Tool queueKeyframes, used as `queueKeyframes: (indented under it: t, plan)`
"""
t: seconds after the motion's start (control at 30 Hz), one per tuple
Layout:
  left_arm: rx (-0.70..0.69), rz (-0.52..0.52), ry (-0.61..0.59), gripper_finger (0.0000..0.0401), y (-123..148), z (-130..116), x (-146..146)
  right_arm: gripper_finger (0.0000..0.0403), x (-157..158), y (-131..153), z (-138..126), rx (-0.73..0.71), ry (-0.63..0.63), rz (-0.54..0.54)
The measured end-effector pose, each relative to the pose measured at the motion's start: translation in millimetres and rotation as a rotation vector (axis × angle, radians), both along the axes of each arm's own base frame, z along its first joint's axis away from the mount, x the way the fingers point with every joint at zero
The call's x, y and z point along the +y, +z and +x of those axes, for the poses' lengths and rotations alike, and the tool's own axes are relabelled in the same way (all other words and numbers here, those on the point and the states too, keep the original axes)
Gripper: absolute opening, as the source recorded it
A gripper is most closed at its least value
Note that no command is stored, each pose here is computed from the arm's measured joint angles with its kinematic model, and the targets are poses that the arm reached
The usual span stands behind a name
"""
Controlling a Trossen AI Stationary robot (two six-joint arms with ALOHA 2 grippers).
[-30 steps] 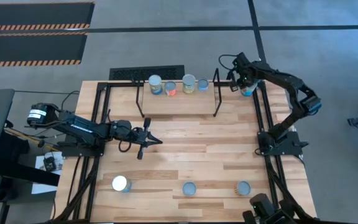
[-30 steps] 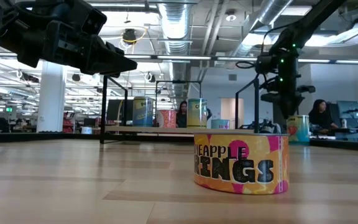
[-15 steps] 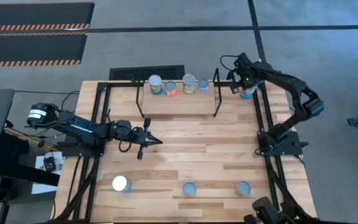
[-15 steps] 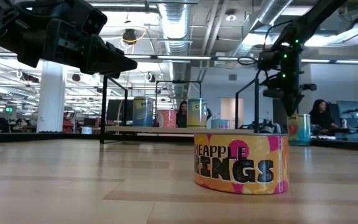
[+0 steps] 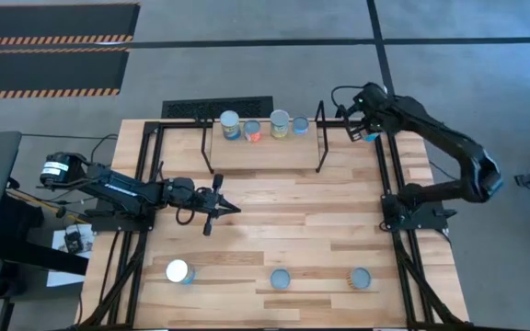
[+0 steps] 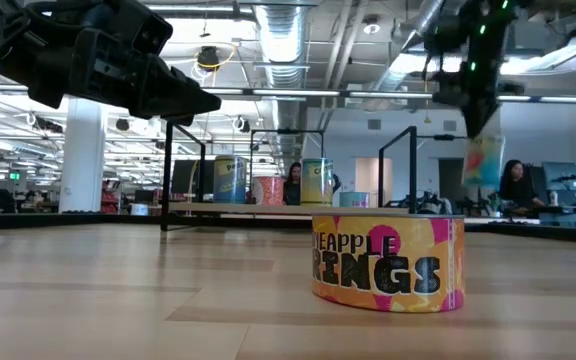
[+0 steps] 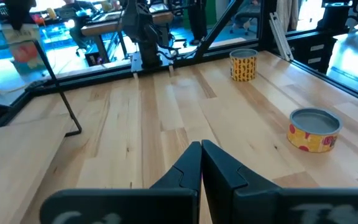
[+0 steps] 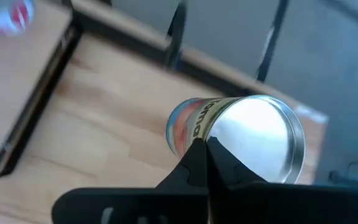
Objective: Pick and place cans onto a shelf
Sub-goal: Put the top canned tomatoes on the shelf
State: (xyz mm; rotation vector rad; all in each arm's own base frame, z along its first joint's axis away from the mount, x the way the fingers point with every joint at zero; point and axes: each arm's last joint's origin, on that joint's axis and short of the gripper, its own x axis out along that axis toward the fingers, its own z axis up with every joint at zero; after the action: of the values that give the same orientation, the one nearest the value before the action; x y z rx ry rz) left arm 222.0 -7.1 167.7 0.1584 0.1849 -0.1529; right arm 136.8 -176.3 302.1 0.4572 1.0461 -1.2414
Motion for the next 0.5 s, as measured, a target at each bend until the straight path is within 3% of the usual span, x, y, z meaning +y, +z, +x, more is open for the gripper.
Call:
queueKeyframes:
  t: [0.23,0.37,0.5]
  plan:
    - [-0.006,0.001,0.0,0.0002,0.7,0.1,0.0,0.0003,39.5,74.9,7.0,-0.116,0.058,-0.295]
    - [-0.004,0.001,0.0,0.0002,0.4,0.1,0.0,0.0006,61.9,109.5,25.7,-0.242,0.261,-0.434]
    - [-0.002,0.001,0.0,0.0002,0.3,0.1,0.0,0.0003,84.8,124.0,56.5,-0.361,0.528,-0.497]
